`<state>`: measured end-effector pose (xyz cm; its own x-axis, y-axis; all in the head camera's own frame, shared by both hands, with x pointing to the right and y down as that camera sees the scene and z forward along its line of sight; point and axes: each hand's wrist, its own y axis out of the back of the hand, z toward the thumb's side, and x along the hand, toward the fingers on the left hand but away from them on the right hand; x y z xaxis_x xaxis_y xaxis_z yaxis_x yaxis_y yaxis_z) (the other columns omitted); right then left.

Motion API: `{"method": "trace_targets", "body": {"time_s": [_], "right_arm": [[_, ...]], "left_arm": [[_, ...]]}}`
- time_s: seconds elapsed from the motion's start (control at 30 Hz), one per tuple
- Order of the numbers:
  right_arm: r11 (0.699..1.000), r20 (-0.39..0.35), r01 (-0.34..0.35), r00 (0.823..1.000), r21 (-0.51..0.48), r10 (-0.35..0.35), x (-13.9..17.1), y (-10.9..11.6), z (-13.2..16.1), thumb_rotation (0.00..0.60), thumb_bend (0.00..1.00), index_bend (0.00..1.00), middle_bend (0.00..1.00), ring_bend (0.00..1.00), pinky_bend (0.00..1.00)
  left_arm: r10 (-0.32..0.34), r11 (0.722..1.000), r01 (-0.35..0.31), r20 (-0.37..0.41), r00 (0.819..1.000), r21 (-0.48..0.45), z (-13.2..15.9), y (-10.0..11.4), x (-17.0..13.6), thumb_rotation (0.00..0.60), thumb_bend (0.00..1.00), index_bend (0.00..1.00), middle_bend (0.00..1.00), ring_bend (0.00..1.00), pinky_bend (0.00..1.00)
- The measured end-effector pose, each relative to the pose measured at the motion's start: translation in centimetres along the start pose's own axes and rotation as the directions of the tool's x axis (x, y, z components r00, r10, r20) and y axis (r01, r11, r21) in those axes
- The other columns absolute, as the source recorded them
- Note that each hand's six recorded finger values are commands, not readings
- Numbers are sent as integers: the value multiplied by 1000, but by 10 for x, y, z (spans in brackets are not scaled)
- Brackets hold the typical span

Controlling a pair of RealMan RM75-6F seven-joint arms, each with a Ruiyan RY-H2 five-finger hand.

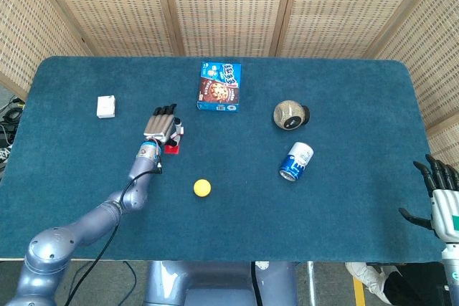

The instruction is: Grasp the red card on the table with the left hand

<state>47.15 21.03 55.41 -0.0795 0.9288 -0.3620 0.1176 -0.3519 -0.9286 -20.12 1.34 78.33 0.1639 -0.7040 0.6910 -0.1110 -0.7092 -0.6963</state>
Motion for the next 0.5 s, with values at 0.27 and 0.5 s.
{"method": "trace_targets", "body": {"time_s": [0.27, 0.5], "right_arm": [[1000, -18, 1, 1000, -3, -1, 2, 1, 5, 600, 0, 119, 0, 0, 0], [1000, -31, 9, 999, -6, -9, 4, 3, 9, 600, 0, 119, 0, 0, 0]], "left_arm": [[-24, 1000, 26, 117, 993, -13, 5, 0, -47, 600, 461, 668, 0, 0, 0], [-4, 1000, 2, 153, 988, 7, -7, 12, -90, 600, 459, 670, 0, 0, 0]]}}
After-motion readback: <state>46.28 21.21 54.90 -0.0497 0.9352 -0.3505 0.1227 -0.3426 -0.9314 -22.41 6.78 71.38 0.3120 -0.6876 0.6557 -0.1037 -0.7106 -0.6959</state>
